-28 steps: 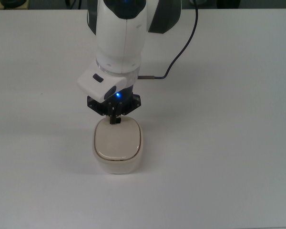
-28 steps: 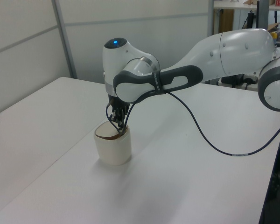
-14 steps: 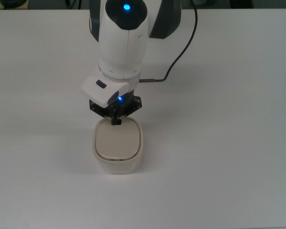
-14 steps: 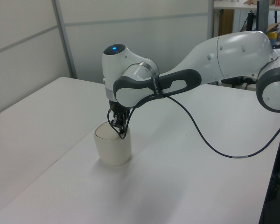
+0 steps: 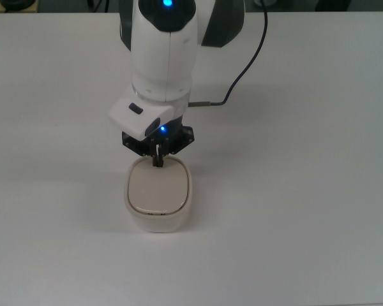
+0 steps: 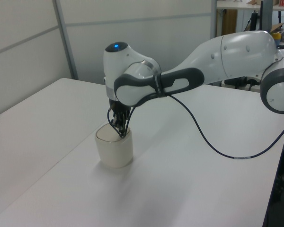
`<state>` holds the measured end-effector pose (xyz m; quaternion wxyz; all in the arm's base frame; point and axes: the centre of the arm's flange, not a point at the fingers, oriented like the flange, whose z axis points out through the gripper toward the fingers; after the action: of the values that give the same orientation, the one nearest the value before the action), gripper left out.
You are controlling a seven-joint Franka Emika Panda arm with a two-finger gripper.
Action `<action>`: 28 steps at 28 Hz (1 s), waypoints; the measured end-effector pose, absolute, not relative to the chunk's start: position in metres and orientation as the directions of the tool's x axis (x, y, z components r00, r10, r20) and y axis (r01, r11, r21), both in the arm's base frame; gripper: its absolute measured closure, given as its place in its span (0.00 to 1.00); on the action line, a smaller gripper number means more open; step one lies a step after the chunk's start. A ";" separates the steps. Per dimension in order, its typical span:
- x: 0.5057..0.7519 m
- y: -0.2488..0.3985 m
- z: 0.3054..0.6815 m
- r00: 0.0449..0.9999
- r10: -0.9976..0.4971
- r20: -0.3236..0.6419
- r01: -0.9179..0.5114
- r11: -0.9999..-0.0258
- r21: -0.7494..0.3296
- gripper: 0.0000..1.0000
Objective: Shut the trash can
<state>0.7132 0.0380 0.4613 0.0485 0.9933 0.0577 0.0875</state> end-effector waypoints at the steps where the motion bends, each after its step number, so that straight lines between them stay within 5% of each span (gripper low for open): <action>1: 0.713 0.038 0.469 0.976 0.118 0.181 0.102 -0.990 0.097 0.88; 5: 0.701 0.036 0.509 0.975 0.098 0.197 0.084 -0.994 0.075 0.71; 13: 0.656 0.030 0.565 0.994 0.076 0.083 0.070 -0.995 0.076 0.41; 22: 0.633 0.028 0.573 0.997 0.065 -0.035 0.067 -0.995 0.079 0.05; 28: 0.626 0.027 0.575 0.996 0.060 -0.070 0.066 -0.995 0.079 0.00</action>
<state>0.6258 0.0265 0.5753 0.0408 0.9981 0.0316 -0.0335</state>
